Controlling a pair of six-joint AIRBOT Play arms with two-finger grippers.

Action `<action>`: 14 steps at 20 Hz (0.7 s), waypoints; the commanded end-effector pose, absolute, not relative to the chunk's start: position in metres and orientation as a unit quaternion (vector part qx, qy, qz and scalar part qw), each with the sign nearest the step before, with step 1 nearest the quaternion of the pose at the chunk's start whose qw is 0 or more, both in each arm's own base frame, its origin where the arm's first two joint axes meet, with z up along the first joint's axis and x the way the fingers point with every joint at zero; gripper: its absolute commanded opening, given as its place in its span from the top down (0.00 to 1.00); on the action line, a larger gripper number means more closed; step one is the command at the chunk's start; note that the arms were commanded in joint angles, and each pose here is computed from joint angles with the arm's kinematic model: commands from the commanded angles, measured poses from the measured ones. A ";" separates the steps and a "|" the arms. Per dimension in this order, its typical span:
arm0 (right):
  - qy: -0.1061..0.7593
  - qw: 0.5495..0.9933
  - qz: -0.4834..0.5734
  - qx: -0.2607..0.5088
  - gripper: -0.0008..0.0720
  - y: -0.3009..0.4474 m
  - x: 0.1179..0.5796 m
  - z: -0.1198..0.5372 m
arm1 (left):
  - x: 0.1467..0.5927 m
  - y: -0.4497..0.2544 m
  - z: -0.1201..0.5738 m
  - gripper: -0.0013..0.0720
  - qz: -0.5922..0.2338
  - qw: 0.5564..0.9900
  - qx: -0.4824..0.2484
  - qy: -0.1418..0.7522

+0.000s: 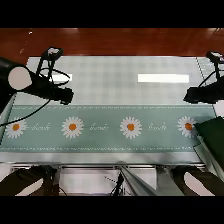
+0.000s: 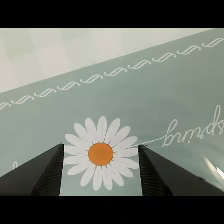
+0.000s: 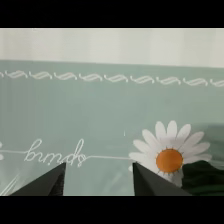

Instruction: Fold the shirts.

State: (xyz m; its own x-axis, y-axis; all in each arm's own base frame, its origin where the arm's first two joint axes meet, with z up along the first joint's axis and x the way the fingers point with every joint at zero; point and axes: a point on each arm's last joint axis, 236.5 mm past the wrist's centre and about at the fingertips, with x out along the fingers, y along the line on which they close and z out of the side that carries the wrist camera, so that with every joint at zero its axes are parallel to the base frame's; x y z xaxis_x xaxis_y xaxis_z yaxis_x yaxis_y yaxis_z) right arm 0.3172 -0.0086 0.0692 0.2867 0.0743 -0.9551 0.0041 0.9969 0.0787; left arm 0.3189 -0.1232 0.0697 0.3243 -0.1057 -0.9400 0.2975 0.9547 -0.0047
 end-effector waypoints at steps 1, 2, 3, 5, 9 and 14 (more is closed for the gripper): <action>0.562 0.826 0.020 0.033 0.33 -0.009 0.336 0.074 | 0.326 -0.126 0.066 0.24 -0.125 0.818 0.080 0.556; 0.553 0.832 0.022 0.036 0.33 -0.008 0.341 0.076 | 0.330 -0.127 0.067 0.24 -0.127 0.823 0.079 0.548; 0.545 0.837 0.028 0.041 0.27 -0.004 0.344 0.078 | 0.333 -0.129 0.069 0.24 -0.128 0.827 0.077 0.542; 0.539 0.840 0.045 0.044 0.14 0.004 0.347 0.080 | 0.335 -0.130 0.070 0.24 -0.129 0.831 0.076 0.536; 0.541 0.838 0.048 0.042 0.15 0.004 0.346 0.079 | 0.334 -0.131 0.070 0.00 -0.130 0.829 0.075 0.538; 0.542 0.838 0.048 0.042 0.15 0.004 0.345 0.079 | 0.334 -0.131 0.070 0.00 -0.130 0.829 0.075 0.538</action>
State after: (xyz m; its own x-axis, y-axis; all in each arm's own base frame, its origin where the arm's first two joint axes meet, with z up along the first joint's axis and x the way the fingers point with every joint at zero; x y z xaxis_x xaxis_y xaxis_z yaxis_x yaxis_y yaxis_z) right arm 0.3447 0.0035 0.0786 0.4040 0.1238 -0.9064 -0.0330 0.9921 0.1208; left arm 0.3338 -0.1299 0.0695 0.3847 -0.1319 -0.9136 0.2954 0.9553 -0.0135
